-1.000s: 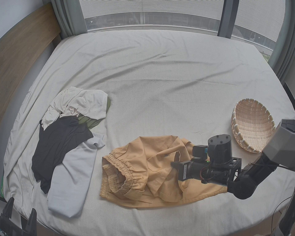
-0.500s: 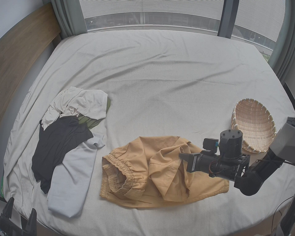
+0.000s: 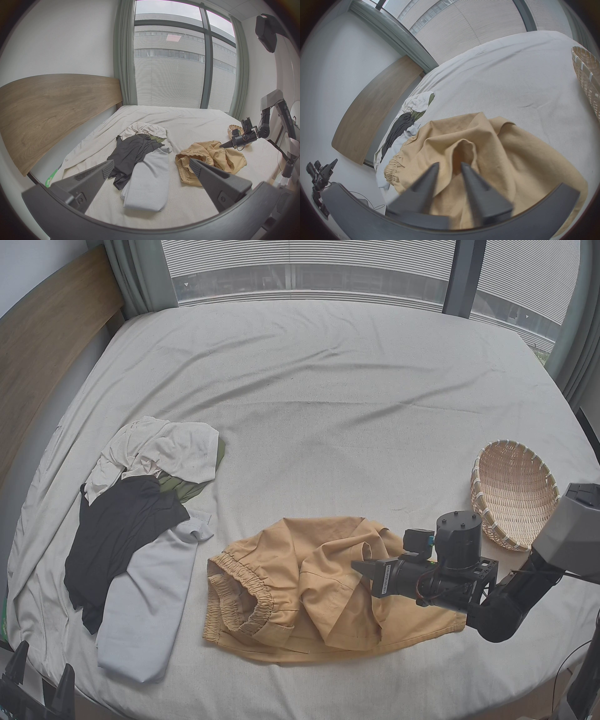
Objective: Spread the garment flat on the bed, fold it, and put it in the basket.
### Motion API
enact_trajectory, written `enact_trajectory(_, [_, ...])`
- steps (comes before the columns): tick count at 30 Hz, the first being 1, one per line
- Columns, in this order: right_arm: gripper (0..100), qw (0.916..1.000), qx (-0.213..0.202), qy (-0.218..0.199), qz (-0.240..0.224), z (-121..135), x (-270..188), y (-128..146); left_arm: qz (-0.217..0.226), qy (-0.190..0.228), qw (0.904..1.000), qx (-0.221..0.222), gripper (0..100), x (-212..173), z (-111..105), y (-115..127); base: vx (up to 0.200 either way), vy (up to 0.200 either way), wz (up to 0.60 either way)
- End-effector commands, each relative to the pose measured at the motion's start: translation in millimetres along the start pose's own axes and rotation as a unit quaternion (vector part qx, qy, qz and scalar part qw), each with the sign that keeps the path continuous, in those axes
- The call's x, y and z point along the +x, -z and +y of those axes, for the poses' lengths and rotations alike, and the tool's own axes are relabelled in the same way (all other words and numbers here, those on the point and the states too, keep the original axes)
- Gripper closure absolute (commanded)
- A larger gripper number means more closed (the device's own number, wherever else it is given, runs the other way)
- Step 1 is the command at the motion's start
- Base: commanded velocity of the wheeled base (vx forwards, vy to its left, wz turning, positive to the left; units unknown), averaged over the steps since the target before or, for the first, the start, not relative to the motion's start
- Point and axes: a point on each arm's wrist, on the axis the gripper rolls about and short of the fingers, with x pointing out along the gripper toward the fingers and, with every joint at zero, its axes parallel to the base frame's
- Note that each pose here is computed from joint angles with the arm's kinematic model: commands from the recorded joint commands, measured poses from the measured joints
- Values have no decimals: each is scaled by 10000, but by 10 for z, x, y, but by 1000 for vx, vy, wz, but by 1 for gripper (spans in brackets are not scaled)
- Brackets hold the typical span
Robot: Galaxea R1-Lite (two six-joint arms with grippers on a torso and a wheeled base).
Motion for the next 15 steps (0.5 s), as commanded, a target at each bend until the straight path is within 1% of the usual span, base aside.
enact_trajectory(1, [0, 9999, 32, -106, 19, 75, 25, 45, 21, -4, 10000, -2, 0, 3, 1, 52, 0, 0, 0])
enact_trajectory(2, [0, 9999, 32, -106, 19, 75, 25, 45, 21, -4, 10000, -2, 0, 3, 1, 52, 0, 0, 0])
enact_trajectory(8, [0, 9993, 7, -372, 106, 274, 51, 123, 29, -4, 10000, -2, 0, 4, 1, 51, 0, 0, 0])
enact_trajectory(12, [0, 9983, 254, -462, 234, 355, 96, 208, 21, -4, 10000, -2, 0, 3, 1, 52, 0, 0, 0])
enact_trajectory(15, [0, 9976, 333, -559, 215, 406, 122, 238, 29, -4, 10000, -2, 0, 4, 1, 51, 0, 0, 0])
